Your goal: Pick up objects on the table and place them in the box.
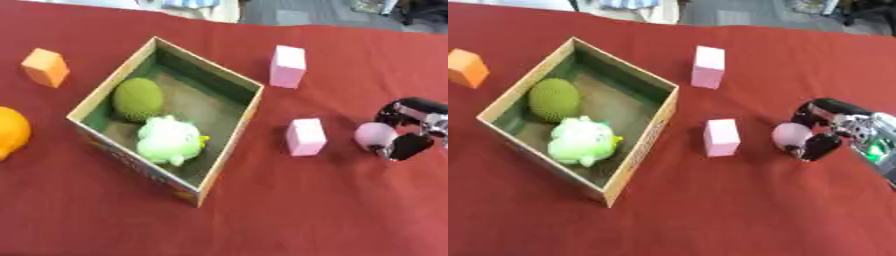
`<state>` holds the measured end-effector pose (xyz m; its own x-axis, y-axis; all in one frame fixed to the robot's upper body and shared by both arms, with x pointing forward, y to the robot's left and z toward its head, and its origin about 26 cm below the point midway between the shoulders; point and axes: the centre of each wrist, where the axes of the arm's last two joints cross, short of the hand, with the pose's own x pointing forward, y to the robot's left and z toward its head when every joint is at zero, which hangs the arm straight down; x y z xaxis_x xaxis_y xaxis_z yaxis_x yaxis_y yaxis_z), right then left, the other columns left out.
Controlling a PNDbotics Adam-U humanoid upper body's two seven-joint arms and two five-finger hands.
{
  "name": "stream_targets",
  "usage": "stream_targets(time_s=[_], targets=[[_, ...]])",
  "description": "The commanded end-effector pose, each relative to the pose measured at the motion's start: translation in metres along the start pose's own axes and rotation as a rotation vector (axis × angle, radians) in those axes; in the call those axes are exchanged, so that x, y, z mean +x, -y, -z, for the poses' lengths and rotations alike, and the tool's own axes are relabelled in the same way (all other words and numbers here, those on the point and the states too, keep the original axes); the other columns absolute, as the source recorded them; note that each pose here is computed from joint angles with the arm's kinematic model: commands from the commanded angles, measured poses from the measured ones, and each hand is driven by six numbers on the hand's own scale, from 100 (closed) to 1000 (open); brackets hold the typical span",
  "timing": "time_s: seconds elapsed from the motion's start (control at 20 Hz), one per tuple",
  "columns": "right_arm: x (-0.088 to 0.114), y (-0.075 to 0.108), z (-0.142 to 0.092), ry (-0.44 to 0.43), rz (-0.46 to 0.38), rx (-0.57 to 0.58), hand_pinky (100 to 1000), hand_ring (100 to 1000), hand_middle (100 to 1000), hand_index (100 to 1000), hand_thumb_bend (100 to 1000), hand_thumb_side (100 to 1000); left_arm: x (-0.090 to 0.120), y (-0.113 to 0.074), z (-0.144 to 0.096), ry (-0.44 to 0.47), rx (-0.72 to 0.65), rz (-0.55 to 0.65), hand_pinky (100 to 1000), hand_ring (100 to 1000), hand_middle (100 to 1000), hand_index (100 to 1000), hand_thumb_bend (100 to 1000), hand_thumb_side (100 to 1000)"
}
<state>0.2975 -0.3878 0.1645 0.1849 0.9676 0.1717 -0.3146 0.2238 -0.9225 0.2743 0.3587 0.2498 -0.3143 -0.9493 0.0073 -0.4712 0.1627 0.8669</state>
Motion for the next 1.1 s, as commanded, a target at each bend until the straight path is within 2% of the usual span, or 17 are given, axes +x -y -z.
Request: stream_targets(time_s=[0.05, 0.2, 0.45, 0.6, 0.85, 1.1], targets=[[0.005, 0.014, -0.008, 0.013, -0.029, -0.097, 789, 660, 507, 594, 151, 100, 0.001, -0.008, 0.002, 0.015, 0.02, 0.026, 843, 758, 744, 883, 558, 846], [0.015, 0.019, -0.017, 0.049, -0.035, -0.168, 775, 622, 480, 566, 102, 100, 0.001, -0.007, 0.001, 0.01, 0.022, 0.028, 842, 758, 743, 882, 556, 847], [0.042, 0.04, -0.044, 0.117, -0.093, -0.364, 763, 580, 422, 517, 100, 100, 0.0, -0.007, 0.0, 0.005, 0.025, 0.031, 841, 756, 742, 881, 555, 846], [0.052, 0.057, -0.052, 0.182, -0.131, -0.474, 760, 565, 411, 508, 100, 100, 0.0, -0.007, 0.0, 0.006, 0.024, 0.031, 841, 756, 742, 881, 554, 847], [0.071, 0.089, -0.06, 0.374, -0.178, -0.583, 758, 556, 414, 512, 100, 100, 0.001, -0.007, 0.001, 0.012, 0.028, 0.03, 841, 756, 741, 880, 554, 846], [0.103, 0.113, -0.068, 0.584, -0.234, -0.591, 755, 553, 424, 521, 100, 100, 0.002, -0.008, 0.003, 0.028, 0.026, 0.025, 841, 756, 741, 880, 553, 845]])
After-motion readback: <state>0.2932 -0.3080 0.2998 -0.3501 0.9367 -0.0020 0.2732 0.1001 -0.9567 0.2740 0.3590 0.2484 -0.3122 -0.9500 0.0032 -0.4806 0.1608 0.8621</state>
